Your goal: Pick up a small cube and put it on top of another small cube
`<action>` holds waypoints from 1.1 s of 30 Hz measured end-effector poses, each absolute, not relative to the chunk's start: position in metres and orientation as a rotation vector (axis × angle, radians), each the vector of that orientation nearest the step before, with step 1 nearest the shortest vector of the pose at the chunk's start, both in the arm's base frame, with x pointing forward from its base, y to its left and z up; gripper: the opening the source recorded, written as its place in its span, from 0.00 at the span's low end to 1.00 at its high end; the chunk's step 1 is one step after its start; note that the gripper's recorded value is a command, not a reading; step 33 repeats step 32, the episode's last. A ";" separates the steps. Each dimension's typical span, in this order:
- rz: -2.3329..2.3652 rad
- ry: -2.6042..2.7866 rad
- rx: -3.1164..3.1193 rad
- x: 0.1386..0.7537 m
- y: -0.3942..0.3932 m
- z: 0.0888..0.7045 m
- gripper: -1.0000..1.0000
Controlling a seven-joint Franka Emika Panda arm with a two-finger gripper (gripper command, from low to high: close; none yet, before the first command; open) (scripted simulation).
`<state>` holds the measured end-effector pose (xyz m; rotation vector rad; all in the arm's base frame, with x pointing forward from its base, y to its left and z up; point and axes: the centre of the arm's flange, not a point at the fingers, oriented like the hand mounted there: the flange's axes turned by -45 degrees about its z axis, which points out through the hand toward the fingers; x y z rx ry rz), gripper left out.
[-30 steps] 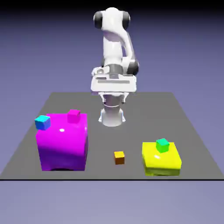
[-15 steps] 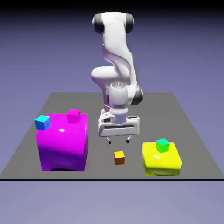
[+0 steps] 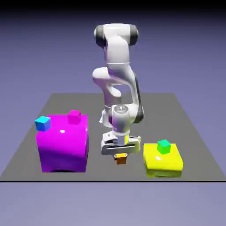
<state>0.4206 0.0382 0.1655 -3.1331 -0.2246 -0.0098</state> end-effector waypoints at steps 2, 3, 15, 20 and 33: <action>-0.010 -0.225 -3.133 0.419 0.038 0.187 0.00; -0.037 -0.221 -3.132 0.422 0.039 0.200 0.00; -0.096 0.944 -3.001 0.424 -0.110 0.381 0.00; -0.106 1.429 -2.806 0.381 -0.164 0.458 0.00; -0.009 1.611 -2.701 0.364 -0.192 0.404 1.00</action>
